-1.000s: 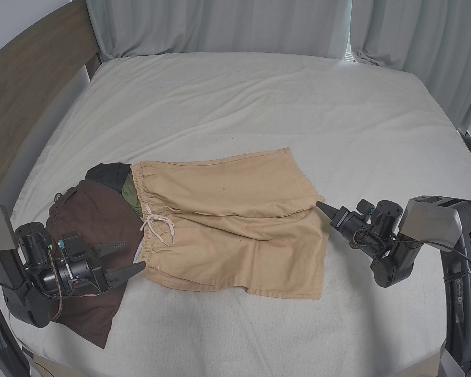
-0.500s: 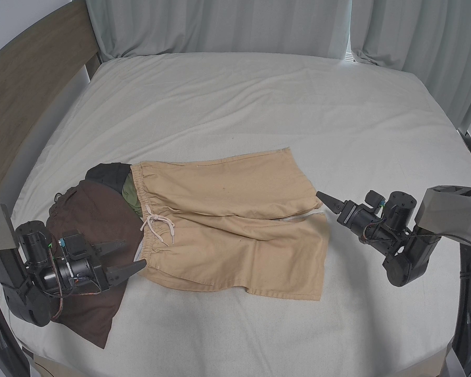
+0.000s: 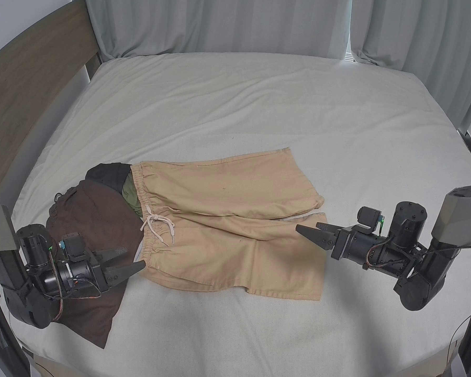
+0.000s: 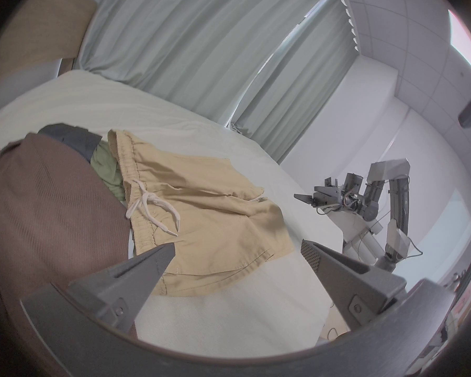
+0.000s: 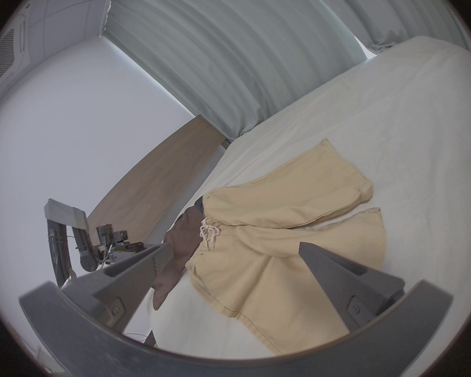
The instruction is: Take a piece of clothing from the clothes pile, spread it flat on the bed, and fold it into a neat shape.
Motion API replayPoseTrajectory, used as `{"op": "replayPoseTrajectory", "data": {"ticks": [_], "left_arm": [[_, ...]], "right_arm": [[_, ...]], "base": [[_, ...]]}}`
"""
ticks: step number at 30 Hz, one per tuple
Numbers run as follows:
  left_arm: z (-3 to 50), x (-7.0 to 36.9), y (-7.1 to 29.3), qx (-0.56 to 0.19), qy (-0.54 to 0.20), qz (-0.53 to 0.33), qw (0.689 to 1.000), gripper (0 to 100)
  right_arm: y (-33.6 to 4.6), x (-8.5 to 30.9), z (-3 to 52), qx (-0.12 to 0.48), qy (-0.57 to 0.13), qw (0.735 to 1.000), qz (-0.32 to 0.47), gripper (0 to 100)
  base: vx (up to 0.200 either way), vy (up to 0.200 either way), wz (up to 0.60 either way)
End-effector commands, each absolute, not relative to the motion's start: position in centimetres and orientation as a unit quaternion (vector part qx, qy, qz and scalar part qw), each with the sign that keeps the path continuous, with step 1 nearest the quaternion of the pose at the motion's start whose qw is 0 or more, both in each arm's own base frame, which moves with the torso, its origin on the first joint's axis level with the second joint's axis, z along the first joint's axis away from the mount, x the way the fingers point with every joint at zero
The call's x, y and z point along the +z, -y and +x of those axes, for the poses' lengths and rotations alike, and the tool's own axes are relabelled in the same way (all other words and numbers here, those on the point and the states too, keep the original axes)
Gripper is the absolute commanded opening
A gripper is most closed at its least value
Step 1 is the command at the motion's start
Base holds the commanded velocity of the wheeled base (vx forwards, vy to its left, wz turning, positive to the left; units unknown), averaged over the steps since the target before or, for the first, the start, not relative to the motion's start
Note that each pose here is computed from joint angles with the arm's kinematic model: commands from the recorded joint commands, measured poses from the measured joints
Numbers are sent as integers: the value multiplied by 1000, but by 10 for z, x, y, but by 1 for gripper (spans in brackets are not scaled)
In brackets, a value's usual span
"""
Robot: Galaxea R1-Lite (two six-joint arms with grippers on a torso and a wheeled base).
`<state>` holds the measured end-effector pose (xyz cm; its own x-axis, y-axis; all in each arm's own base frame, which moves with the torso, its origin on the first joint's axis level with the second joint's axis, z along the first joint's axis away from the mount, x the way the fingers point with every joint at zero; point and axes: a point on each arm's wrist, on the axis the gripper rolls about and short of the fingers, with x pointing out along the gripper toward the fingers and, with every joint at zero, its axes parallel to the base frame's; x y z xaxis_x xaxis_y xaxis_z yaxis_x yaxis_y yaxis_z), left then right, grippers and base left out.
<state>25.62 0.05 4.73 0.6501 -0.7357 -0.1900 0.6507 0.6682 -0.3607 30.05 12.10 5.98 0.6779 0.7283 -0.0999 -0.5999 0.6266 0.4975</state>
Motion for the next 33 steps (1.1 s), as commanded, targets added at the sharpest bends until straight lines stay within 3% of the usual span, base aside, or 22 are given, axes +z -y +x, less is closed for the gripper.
{"op": "replayPoseTrajectory", "data": {"ticks": [1, 26, 33], "left_arm": [[262, 41, -3, -379, -172, -149, 897, 100], [290, -13, -13, -344, -233, -198, 888, 100], [294, -32, -12, -306, -255, -201, 895, 100]], "right_arm": [[-125, 69, 294, 385, -138, 887, 213, 100], [-124, 70, 298, 382, -131, 889, 214, 100], [-125, 70, 298, 383, -131, 889, 214, 100]], "base": [[0, 0, 0], [0, 0, 0], [0, 0, 0]]}}
